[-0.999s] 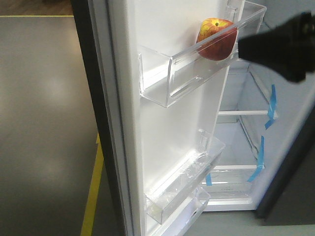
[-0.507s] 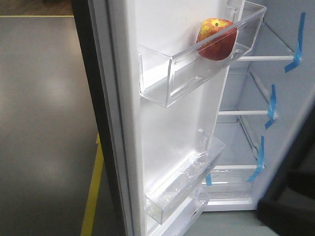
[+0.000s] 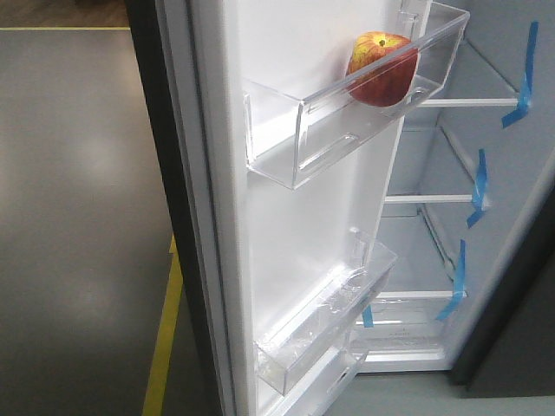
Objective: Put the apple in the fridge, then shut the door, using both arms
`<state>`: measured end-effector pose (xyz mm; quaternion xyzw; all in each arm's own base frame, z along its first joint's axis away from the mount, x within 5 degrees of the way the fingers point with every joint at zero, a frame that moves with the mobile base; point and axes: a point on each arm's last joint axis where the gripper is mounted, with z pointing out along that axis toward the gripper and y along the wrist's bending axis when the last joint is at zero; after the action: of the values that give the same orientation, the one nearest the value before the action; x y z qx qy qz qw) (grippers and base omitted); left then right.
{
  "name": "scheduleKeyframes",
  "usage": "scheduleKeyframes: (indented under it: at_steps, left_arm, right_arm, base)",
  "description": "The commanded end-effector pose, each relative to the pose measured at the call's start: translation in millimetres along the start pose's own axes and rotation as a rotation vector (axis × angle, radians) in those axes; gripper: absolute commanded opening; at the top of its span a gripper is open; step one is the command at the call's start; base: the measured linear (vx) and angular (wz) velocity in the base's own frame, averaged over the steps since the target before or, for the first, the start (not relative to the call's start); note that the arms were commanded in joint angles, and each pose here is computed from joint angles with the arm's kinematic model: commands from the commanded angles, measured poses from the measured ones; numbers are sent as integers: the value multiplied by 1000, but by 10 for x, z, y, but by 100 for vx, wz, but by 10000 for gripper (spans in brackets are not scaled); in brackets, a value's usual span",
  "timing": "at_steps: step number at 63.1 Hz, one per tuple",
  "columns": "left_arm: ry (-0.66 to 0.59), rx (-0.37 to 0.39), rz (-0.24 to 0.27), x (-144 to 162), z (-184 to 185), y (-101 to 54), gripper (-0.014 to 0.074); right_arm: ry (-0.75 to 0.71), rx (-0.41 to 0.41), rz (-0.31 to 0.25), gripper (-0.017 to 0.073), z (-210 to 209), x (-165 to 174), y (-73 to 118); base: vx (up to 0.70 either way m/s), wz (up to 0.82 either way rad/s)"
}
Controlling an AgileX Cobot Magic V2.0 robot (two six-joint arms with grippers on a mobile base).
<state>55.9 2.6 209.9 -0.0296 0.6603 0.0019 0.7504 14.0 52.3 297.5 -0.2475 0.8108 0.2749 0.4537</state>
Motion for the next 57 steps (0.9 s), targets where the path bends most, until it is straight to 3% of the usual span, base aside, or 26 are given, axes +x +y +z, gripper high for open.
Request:
scheduleKeyframes:
  at_steps: [1, 33, 44, 57]
  left_arm:
    - [-65, 4, -16, -4, -11, -1, -6]
    - [-202, 16, -43, -128, -27, -9, -6]
    - [-217, 9, -156, -209, -28, 6, -6]
    - [-107, 3, -116, -629, 120, -20, -6]
  right_arm:
    - [-72, -5, 12, 522, -32, -98, 21]
    - [-73, -6, 13, 516, -33, -99, 22]
    - [-73, -6, 13, 516, -33, -99, 22]
    - [-72, -7, 13, 516, -32, -98, 23]
  base:
    - [0, 0]
    - [0, 0]
    - [0, 0]
    - [0, 0]
